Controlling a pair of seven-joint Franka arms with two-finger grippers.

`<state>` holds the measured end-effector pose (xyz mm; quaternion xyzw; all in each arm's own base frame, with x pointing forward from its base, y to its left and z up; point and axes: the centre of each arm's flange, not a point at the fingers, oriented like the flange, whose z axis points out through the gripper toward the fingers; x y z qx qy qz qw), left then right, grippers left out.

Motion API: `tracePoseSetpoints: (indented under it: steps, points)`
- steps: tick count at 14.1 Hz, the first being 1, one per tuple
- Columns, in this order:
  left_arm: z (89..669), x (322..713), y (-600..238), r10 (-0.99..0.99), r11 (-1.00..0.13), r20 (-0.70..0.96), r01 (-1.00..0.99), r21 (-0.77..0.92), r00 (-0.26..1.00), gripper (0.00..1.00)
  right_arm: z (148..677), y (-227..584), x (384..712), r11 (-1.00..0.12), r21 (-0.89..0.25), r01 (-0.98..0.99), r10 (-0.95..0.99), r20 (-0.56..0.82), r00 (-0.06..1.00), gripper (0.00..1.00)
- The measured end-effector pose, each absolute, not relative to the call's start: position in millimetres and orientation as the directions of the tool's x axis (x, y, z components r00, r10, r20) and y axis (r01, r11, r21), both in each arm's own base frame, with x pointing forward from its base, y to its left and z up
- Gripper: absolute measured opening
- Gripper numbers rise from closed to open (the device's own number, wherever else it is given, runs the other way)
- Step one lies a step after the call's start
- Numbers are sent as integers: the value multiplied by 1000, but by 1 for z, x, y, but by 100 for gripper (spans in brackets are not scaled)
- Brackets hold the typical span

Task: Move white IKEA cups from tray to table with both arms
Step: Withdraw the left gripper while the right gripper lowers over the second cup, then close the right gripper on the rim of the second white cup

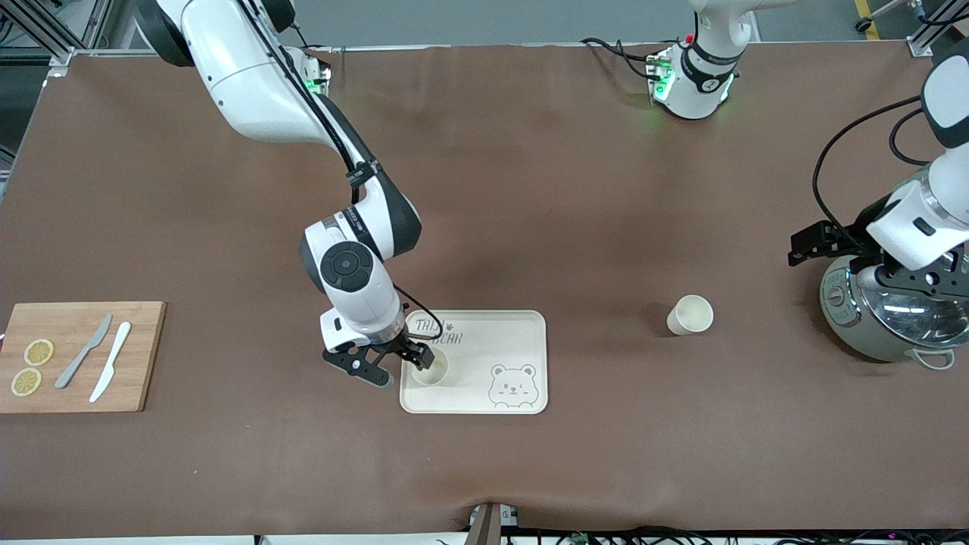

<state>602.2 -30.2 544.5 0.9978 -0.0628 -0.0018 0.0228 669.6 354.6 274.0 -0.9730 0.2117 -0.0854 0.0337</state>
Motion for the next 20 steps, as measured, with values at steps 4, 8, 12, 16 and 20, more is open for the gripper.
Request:
tracePoseSetpoints:
  steps: [4, 8, 12, 16, 20]
  points:
    - [559, 594, -30, -123, -992, 6, -123, 40, 992, 100, 263, 358, 670, -910, -99, -401, -413, 153, 898, 100]
    - [588, 579, -39, -132, -987, 40, -135, 90, 990, 100, 249, 360, 669, -916, -83, -393, -402, 153, 903, 100]
    - [612, 569, -76, -254, -965, 85, -258, 42, 964, 100, 240, 363, 668, -920, -86, -383, -392, 164, 905, 100]
    - [610, 572, -80, -278, -959, 97, -282, 29, 956, 100, 237, 365, 668, -921, -91, -378, -388, 168, 906, 100]
    - [607, 572, -87, -298, -954, 90, -300, 10, 950, 100, 236, 367, 667, -923, -93, -375, -385, 169, 907, 100]
